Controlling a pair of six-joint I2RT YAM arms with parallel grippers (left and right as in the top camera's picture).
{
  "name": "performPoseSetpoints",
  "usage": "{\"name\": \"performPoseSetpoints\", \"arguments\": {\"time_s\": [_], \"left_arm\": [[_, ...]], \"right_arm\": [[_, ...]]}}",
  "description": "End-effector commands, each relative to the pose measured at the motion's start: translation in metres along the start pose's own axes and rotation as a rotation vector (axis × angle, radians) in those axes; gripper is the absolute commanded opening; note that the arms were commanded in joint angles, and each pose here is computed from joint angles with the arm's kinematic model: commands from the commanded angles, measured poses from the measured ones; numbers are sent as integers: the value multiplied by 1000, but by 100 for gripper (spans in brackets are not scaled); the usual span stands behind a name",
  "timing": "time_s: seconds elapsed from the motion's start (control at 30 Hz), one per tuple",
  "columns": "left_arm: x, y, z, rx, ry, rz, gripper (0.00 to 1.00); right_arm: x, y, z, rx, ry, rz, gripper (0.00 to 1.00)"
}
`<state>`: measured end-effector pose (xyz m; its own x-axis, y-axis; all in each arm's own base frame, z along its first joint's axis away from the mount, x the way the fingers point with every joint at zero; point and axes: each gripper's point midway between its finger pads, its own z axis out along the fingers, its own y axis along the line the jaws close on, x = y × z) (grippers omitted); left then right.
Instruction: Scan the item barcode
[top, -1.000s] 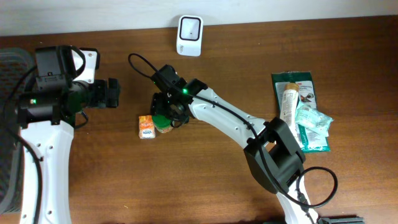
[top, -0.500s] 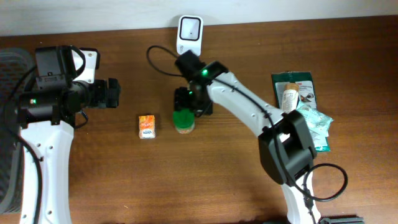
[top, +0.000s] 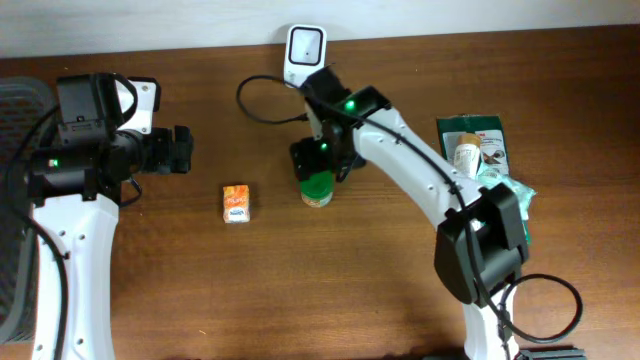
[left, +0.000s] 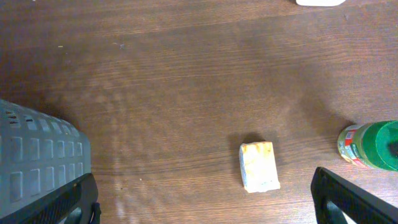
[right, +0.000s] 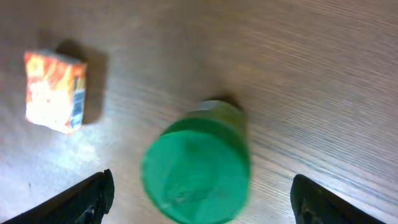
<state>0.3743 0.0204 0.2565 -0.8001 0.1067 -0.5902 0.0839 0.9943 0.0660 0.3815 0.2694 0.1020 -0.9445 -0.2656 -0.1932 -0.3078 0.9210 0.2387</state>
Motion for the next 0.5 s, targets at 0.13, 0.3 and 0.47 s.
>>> {"name": "performPoseSetpoints", "arguments": {"time_s": [0.13,0.3,0.47], "left_arm": [[-3,2,-3,-7,-10,13,99],[-3,2,-3,-7,-10,13,99],[-3,2,-3,-7,-10,13,99]], "right_arm": [[7,16,-3,30,-9,-130,87],[16,4,10,98,32,13,86],[12,0,22,117,22,111,86]]}}
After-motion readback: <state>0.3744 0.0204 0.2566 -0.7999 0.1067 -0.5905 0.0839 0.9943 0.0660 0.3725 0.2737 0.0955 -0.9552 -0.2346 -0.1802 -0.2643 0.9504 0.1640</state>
